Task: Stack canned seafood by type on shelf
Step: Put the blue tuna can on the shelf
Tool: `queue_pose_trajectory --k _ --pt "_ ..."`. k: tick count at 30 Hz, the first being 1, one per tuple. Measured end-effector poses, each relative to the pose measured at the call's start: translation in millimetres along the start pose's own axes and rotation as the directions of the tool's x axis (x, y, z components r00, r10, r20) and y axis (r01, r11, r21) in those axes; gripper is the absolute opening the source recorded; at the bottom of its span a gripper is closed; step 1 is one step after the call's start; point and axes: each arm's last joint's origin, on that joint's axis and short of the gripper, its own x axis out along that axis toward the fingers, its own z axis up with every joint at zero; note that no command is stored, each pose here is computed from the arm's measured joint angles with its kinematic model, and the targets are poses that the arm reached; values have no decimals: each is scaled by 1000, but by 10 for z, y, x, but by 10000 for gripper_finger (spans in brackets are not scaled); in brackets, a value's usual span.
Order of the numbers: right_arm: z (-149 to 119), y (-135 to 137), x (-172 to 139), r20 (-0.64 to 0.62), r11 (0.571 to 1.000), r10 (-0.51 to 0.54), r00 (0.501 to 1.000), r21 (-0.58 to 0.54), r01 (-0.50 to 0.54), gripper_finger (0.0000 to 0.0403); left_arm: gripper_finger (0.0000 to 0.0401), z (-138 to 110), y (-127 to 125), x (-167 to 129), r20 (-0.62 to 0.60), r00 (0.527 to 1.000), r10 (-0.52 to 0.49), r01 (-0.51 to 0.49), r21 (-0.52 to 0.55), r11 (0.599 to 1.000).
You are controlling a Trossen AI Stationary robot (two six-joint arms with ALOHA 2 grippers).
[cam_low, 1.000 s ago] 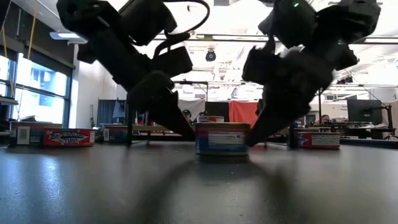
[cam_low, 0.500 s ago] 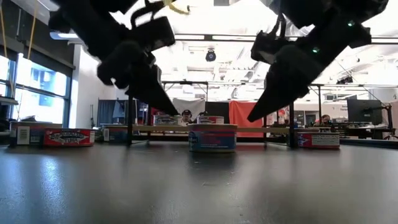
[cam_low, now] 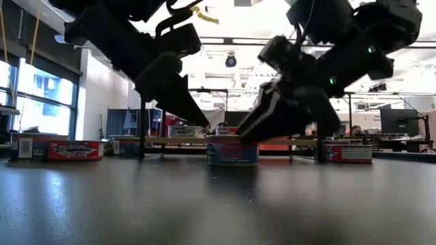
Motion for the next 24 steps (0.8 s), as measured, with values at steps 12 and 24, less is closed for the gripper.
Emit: queue_pose_trajectory --k 12,24 --pt "145 -142 -398 -101 951 -302 948 36 307 181 14 -54 -74 -39 -34 999 -16 17 37 999" --pt "50 -157 5 22 983 -180 983 -43 181 181 14 -172 -90 -72 -135 991 8 6 105 994"
